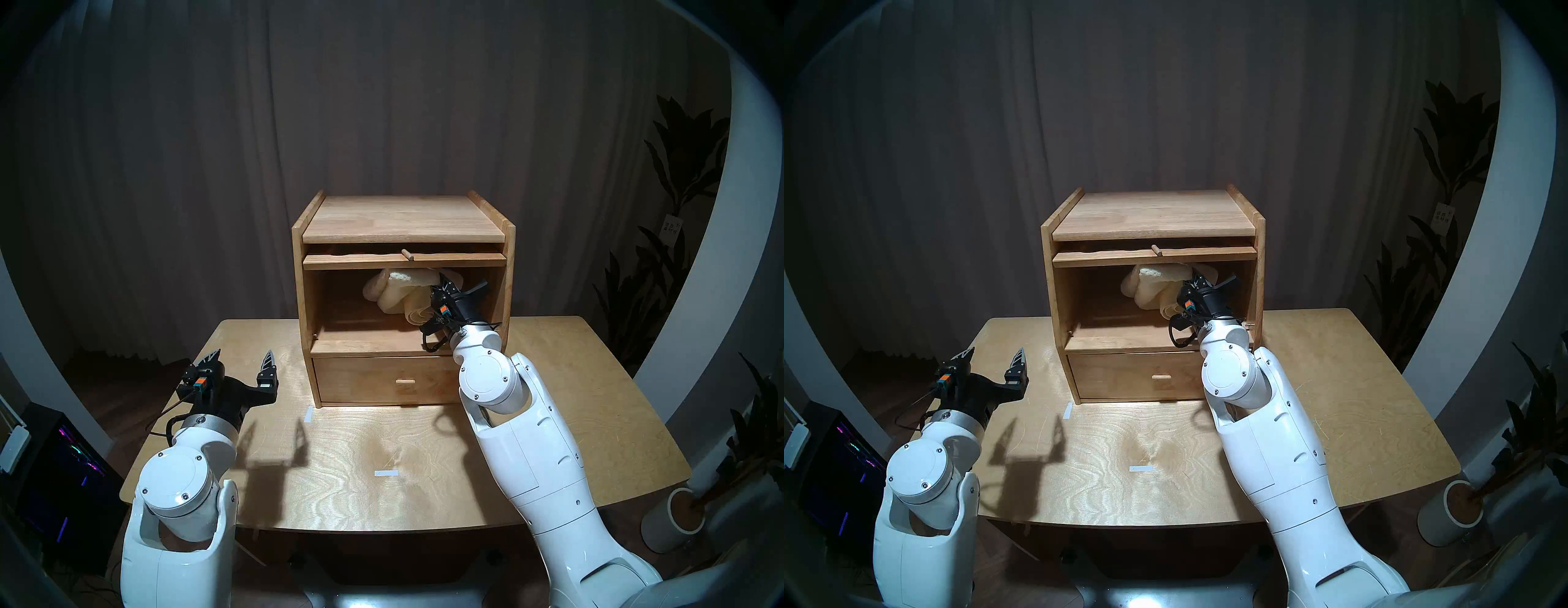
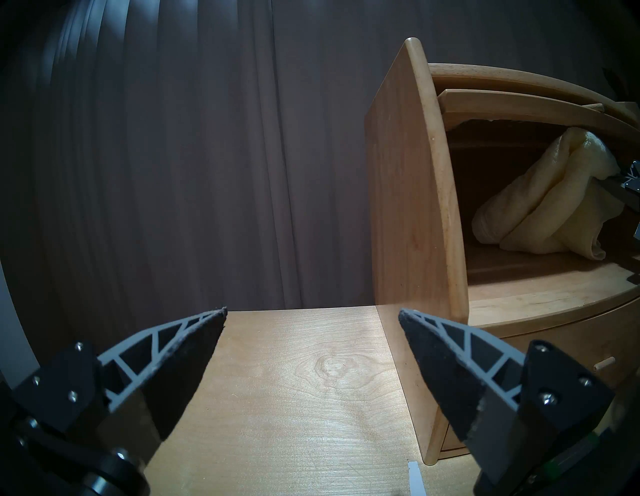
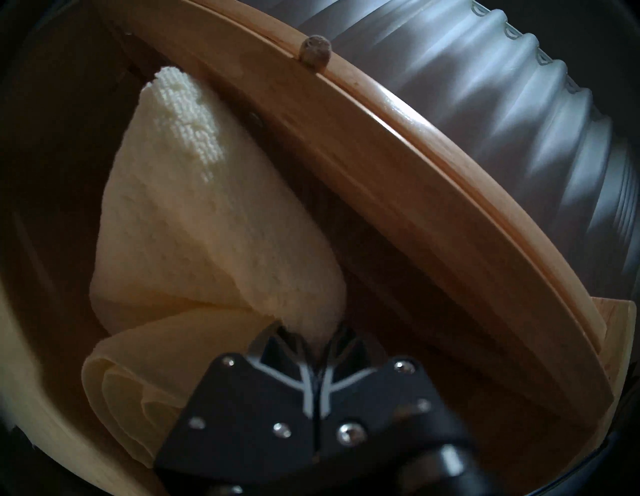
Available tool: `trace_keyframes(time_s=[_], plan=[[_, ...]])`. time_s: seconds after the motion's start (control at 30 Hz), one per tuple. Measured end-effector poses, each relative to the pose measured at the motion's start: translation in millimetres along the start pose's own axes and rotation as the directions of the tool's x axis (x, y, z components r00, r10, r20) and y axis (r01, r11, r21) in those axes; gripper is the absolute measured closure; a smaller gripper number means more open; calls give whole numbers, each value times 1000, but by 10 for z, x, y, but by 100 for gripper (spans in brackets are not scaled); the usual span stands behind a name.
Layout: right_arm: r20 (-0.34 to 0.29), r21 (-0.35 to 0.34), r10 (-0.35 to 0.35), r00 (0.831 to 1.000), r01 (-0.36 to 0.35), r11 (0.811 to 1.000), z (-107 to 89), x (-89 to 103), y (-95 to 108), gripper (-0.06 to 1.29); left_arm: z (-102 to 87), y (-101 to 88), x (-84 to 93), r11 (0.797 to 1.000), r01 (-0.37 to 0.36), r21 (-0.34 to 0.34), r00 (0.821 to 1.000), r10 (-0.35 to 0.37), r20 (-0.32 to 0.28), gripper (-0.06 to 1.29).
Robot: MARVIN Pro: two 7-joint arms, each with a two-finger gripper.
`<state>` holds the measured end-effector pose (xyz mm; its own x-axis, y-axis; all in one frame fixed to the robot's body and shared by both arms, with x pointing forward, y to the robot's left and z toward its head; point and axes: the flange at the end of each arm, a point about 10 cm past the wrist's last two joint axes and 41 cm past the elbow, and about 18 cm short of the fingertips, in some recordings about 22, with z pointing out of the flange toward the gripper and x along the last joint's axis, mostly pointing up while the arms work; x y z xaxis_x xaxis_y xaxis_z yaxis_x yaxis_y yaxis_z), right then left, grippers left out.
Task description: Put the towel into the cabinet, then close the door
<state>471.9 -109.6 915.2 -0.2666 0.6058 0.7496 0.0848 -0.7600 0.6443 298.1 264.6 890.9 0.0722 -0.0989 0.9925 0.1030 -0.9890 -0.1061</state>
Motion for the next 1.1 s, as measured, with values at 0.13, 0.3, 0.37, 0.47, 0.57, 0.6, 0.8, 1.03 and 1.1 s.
trace_keyframes(time_s=[0.13, 0.3, 0.37, 0.47, 0.57, 0.6, 0.8, 1.03, 1.1], plan=[[27, 9, 60, 998, -61, 998, 60, -86, -58, 124, 0, 0, 0, 1000, 0, 0, 1000, 0, 0, -2], [50, -1, 130, 990, -130, 991, 131, -181, -102, 124, -1, 0, 0, 1000, 0, 0, 1000, 0, 0, -2], [51, -6, 141, 989, -141, 990, 150, -189, -105, 124, -1, 0, 0, 1000, 0, 0, 1000, 0, 0, -2], [44, -15, 158, 986, -157, 987, 185, -172, -109, 124, -1, 0, 1, 1000, 0, 0, 1000, 0, 0, -2], [29, -23, 169, 985, -168, 986, 224, -115, -107, 124, -1, 0, 1, 1000, 0, 0, 1000, 0, 0, -2], [23, -24, 170, 985, -170, 985, 237, -93, -109, 124, -1, 0, 1, 1000, 0, 0, 1000, 0, 0, -2], [-3, -19, 168, 986, -168, 986, 341, 34, -149, 124, 0, 0, 1, 1000, 0, 0, 1000, 0, 0, -2], [27, -8, 132, 991, -132, 991, 501, -44, -253, 124, -1, 0, 1, 1000, 0, 0, 1000, 0, 0, -2], [37, -12, 121, 992, -121, 993, 556, -76, -258, 124, 0, 0, 1, 1000, 0, 0, 1000, 0, 0, -2]])
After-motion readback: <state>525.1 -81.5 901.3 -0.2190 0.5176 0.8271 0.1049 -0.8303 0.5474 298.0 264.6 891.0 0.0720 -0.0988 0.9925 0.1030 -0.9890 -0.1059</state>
